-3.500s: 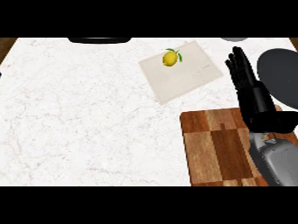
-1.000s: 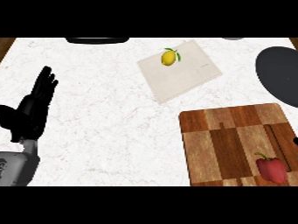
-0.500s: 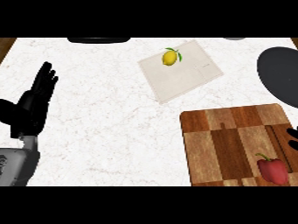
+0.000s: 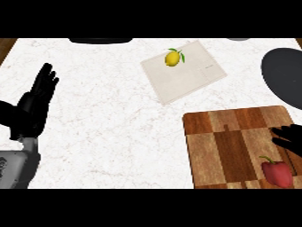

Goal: Pick the bell pepper from the cutting board and place it in the pan

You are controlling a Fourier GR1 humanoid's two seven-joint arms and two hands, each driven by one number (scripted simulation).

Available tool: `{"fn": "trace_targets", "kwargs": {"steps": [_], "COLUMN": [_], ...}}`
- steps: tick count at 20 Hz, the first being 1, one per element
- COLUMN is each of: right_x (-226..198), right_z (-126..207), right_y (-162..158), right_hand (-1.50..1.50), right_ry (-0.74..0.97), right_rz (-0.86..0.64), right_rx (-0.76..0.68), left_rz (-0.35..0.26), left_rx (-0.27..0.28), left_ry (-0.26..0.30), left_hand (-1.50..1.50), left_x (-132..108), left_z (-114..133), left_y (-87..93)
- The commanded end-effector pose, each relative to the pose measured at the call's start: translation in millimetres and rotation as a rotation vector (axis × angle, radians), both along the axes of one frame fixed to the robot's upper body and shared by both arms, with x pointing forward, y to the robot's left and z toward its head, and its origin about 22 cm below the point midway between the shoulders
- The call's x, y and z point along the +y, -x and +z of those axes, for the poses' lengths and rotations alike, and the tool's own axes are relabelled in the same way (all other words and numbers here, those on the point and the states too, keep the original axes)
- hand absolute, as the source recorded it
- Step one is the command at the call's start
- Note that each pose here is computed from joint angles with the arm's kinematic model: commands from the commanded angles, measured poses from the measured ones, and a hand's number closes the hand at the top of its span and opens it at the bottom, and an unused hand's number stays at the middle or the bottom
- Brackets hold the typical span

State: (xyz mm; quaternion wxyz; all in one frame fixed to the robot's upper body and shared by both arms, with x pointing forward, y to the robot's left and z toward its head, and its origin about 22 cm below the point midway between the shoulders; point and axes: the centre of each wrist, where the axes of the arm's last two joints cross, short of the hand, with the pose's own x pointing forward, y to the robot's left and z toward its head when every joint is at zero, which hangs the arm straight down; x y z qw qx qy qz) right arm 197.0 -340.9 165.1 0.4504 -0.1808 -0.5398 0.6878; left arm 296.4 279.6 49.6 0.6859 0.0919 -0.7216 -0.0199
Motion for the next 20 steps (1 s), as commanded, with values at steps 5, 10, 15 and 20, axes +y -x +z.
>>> {"fn": "trace_targets", "kwargs": {"steps": [5,10,15,20], "right_x": [12.8,22.3,28.1,24.9], "right_z": [-30.3,-39.4,-45.8,-61.5], "right_y": [8.1,2.8,9.1,-6.1], "right_hand": [-1.50,-1.50,-1.50,-1.50], "right_ry": [0.070,0.169,0.261,0.316], "right_rz": [0.039,0.022,0.000,-0.001], "right_rx": [0.012,-0.011,-0.046,-0.032], "left_rz": [0.009,-0.007,0.014,-0.011], "left_rx": [-0.011,-0.008,-0.003,-0.006], "left_ry": [-0.011,0.008,-0.004,0.021], "left_hand": [0.00,0.00,0.00,0.00], "left_x": [11.3,-3.6,-17.7,-11.8], "left_z": [-9.7,7.0,-9.4,9.0], "left_y": [-1.3,-0.9,0.3,4.3]}}
